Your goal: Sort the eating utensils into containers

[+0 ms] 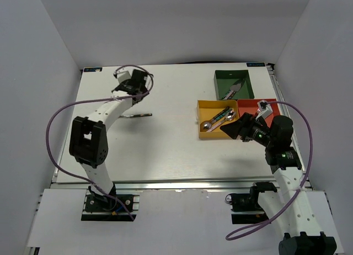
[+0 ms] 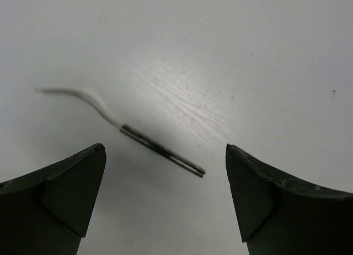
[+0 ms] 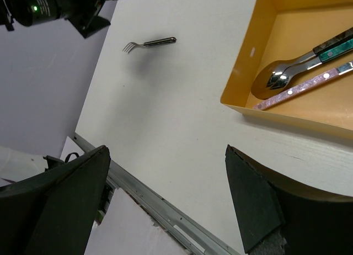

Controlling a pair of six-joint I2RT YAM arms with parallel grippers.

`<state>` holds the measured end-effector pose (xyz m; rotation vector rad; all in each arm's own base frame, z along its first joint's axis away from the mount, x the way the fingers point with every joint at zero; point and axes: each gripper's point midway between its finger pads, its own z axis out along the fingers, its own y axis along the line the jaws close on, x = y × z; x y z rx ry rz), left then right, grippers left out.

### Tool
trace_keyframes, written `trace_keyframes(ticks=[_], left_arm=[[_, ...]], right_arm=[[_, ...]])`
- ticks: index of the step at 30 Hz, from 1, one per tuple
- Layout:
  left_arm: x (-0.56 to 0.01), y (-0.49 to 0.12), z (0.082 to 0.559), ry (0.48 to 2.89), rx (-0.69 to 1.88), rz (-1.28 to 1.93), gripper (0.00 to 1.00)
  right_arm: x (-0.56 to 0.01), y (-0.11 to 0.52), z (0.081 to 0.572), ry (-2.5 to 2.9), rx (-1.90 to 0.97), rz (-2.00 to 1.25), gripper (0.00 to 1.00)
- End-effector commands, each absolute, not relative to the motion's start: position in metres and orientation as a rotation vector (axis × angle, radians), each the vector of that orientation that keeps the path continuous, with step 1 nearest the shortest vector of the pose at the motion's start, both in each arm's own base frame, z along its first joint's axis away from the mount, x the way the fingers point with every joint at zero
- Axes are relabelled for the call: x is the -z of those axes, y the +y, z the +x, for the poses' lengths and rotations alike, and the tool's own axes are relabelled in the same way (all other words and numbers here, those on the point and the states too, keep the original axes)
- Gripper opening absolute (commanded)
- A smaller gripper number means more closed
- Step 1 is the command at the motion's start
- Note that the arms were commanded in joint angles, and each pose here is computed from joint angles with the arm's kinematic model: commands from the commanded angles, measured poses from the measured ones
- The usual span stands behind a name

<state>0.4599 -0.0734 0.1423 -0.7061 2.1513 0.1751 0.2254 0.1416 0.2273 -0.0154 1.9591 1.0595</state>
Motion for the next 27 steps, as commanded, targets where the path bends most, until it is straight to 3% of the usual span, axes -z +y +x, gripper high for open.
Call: trace_keyframes(ticks=[1, 5, 18, 22, 25, 26, 27], left_arm=[[-0.113, -0.065, 0.410, 2.035, -0.386, -1.054, 0.98], [-0.073, -0.080, 0.410, 2.070, -0.381, -1.229, 0.98], [-0.032, -0.076, 0.426, 2.067, -0.415, -1.269, 0.93], [-0.012, -0.074, 0.416, 2.102, -0.424, -1.274, 0.73], [0.005, -0.078, 0.404, 2.139, -0.386, -1.286, 0.52], [0.005, -0.079, 0.403, 2.145, -0.371, -1.284, 0.37], [0.006, -0.080, 0.403, 2.147, -0.355, -1.285, 0.31]], right_arm=[[-0.234, 0.142, 0.231, 1.932, -1.050, -0.017, 0.89], [-0.240, 0.141, 0.227, 1.917, -1.049, -0.020, 0.89], [-0.233, 0.140, 0.220, 1.933, -1.031, -0.039, 0.89], [-0.231, 0.141, 0.221, 1.936, -1.033, -0.042, 0.89], [-0.231, 0.142, 0.221, 1.931, -1.049, -0.039, 0.89], [-0.232, 0.143, 0.221, 1.926, -1.053, -0.041, 0.89], [-0.232, 0.144, 0.221, 1.925, -1.060, -0.048, 0.89]])
